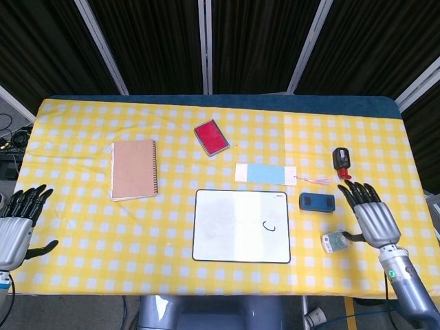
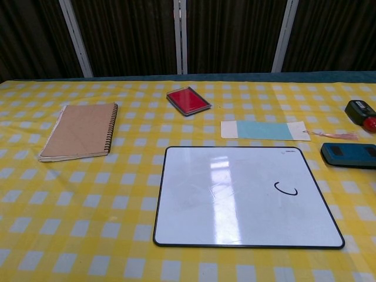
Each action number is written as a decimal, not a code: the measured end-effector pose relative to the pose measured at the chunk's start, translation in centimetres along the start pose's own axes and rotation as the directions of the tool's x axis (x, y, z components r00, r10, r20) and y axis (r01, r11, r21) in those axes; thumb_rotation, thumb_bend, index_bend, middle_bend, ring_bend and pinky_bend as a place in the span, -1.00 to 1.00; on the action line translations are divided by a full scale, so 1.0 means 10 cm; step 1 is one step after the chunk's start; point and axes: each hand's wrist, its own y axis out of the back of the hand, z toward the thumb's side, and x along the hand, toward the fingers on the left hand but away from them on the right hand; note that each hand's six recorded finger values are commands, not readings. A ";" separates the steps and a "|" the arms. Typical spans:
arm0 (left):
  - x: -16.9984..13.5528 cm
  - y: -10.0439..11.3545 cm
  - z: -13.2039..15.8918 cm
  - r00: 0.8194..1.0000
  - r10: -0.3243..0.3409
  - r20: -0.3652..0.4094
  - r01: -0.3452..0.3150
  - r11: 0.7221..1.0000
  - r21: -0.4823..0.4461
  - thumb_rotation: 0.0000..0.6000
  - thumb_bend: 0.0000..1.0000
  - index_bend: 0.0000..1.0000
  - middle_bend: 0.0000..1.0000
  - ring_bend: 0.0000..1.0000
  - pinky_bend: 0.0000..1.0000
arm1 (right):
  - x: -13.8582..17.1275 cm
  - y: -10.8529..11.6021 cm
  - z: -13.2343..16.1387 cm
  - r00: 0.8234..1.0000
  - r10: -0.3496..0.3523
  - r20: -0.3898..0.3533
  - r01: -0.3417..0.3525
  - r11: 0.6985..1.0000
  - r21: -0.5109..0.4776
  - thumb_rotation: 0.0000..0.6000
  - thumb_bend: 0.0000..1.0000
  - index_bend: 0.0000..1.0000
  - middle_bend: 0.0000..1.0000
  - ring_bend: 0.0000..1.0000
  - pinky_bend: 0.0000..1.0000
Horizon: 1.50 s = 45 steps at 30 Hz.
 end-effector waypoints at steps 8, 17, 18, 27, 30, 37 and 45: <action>0.06 -0.06 -0.04 1.000 -0.020 -0.021 0.020 1.000 0.016 1.00 -1.00 -1.00 -1.00 -1.00 -1.00 | -0.64 -0.25 0.11 0.999 0.046 -0.004 -0.046 0.995 0.086 1.00 -1.00 -0.63 -0.48 -0.78 -0.59; 0.09 -0.08 -0.08 0.999 -0.027 -0.037 0.028 0.999 0.021 1.00 -1.00 -1.00 -1.00 -1.00 -1.00 | -0.78 -0.39 0.27 0.996 0.090 -0.019 -0.087 0.989 0.122 1.00 -1.00 -0.52 -0.38 -0.69 -0.52; 0.10 -0.09 -0.08 0.999 -0.029 -0.037 0.030 0.999 0.022 1.00 -1.00 -1.00 -1.00 -1.00 -1.00 | -0.78 -0.41 0.29 0.996 0.092 -0.021 -0.089 0.988 0.125 1.00 -1.00 -0.52 -0.38 -0.69 -0.52; 0.11 -0.11 -0.07 0.999 -0.035 -0.035 0.036 0.999 0.024 1.00 -1.00 -1.00 -1.00 -1.00 -1.00 | -0.84 -0.56 0.24 0.997 0.081 -0.014 -0.076 0.978 0.192 1.00 -1.00 -0.47 -0.34 -0.62 -0.49; 0.11 -0.12 -0.07 0.999 -0.038 -0.037 0.039 0.999 0.025 1.00 -1.00 -1.00 -1.00 -1.00 -1.00 | -0.87 -0.62 0.22 0.997 0.076 -0.010 -0.072 0.974 0.216 1.00 -1.00 -0.39 -0.28 -0.57 -0.45; 0.13 -0.12 -0.08 0.998 -0.038 -0.042 0.039 0.999 0.025 1.00 -1.00 -1.00 -1.00 -1.00 -1.00 | -0.93 -0.68 0.23 0.998 0.068 -0.011 -0.064 0.971 0.228 1.00 -0.87 -0.20 -0.11 -0.41 -0.23; 0.14 -0.14 -0.09 0.998 -0.041 -0.048 0.043 0.999 0.030 1.00 -1.00 -1.00 -1.00 -1.00 -1.00 | -0.94 -0.60 0.36 0.998 0.017 -0.061 -0.003 0.974 0.227 1.00 -0.45 -0.06 0.00 -0.29 -0.13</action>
